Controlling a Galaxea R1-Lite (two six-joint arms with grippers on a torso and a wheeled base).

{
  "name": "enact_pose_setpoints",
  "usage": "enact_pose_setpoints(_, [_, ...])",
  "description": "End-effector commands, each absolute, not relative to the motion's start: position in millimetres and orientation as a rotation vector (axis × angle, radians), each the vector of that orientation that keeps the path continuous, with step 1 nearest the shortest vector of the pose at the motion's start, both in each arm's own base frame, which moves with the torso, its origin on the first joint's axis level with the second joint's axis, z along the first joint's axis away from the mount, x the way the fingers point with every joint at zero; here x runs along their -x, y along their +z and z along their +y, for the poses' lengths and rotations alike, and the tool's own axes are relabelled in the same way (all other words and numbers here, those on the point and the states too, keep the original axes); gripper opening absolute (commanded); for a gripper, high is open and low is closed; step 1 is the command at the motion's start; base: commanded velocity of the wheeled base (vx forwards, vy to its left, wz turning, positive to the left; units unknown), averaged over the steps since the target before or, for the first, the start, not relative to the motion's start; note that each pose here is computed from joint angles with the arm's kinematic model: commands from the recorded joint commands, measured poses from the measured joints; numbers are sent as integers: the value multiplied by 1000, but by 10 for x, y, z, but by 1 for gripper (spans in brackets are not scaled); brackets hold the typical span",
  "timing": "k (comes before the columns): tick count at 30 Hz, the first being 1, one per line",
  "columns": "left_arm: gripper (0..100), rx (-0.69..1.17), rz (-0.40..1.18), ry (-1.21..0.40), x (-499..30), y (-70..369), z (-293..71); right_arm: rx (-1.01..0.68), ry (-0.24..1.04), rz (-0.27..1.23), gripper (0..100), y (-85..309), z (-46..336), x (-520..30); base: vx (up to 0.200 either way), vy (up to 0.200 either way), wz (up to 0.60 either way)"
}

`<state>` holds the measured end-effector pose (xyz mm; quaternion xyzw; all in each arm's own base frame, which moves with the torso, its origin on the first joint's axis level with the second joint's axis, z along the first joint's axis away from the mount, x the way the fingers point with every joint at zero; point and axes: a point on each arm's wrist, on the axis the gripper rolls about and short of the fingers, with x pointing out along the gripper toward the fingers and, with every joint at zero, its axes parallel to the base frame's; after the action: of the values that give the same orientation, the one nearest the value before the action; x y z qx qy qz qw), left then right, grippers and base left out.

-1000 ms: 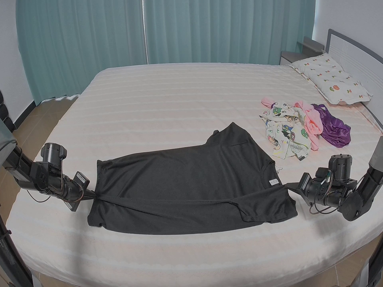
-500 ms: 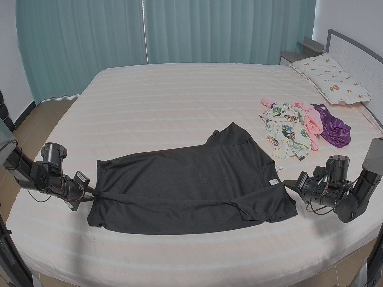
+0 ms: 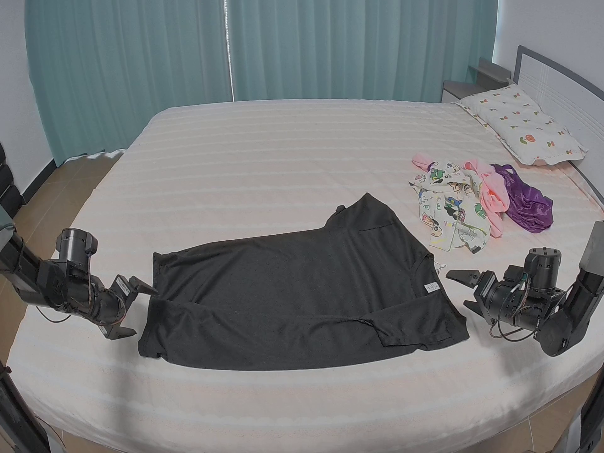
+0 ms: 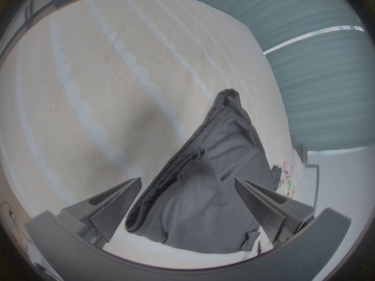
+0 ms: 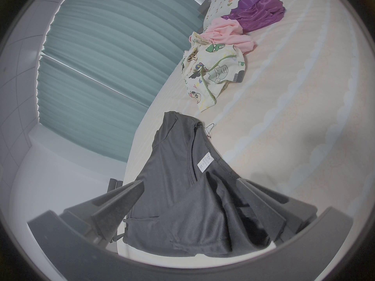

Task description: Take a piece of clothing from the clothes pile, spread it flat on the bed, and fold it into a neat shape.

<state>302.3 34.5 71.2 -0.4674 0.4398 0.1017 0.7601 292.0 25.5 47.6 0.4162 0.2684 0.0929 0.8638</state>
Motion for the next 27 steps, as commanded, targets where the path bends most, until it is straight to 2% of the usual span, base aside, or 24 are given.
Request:
enact_pose_setpoints(1, [100, 890, 1013, 159, -2762, 656, 310, -878, 173, 566, 100, 516, 195, -2783, 0, 0, 0])
enact_pose_setpoints(15, [100, 815, 1108, 130, -2672, 468, 235, -880, 161, 586, 100, 480, 180, -2720, 0, 0, 0])
enact_pose_setpoints(16, [0, 813, 1113, 130, -2674, 456, 231, -880, 160, 587, 100, 479, 180, -2719, 0, 0, 0])
enact_pose_setpoints(27, [0, 812, 1131, 159, -2554, 438, 255, -880, 163, 592, 100, 473, 188, -2716, 0, 0, 0])
